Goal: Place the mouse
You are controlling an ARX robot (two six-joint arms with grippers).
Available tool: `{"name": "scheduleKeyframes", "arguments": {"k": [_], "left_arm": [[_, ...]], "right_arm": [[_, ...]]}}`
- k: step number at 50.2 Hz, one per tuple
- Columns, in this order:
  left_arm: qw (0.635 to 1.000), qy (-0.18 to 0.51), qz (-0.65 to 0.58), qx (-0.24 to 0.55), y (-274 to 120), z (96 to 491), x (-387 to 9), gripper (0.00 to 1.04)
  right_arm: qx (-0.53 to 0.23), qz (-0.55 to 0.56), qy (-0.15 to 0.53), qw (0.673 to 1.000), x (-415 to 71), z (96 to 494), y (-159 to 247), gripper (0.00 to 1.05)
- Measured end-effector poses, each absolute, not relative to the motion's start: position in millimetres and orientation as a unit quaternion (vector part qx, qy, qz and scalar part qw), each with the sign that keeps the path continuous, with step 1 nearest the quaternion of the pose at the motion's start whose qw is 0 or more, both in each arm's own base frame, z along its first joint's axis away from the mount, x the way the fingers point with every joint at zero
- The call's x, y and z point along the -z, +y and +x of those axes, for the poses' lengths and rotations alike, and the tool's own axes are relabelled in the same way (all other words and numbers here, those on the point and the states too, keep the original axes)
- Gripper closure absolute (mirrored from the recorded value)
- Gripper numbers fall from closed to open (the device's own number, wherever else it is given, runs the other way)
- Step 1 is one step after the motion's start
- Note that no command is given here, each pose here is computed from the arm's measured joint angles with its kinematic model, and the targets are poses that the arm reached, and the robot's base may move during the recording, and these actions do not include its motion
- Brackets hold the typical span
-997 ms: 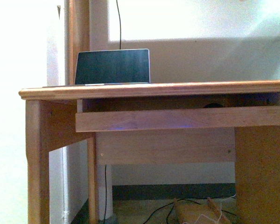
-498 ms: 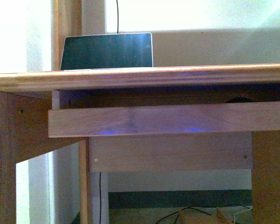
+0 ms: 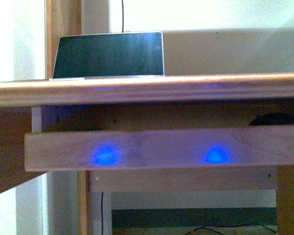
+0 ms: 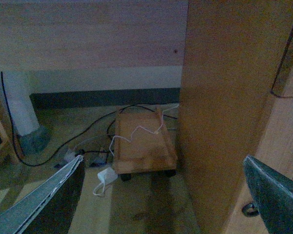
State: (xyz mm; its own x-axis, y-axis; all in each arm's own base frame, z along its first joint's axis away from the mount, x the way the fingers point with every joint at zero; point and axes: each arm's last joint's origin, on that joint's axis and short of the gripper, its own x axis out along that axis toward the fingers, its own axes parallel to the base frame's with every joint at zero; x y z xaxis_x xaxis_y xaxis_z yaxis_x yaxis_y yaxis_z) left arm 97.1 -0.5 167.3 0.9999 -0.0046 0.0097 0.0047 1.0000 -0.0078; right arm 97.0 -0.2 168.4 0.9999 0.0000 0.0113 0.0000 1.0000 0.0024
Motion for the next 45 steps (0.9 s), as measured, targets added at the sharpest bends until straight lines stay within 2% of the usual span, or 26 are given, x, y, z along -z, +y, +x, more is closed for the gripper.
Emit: {"name": "scheduleKeyframes", "arguments": {"k": [45], "left_arm": [[1.000, -0.005, -0.004, 0.002, -0.5, 97.1, -167.3, 0.08]], "right_arm": [[0.000, 0.001, -0.006, 1.000, -168.4, 97.0, -0.2, 0.07]]}}
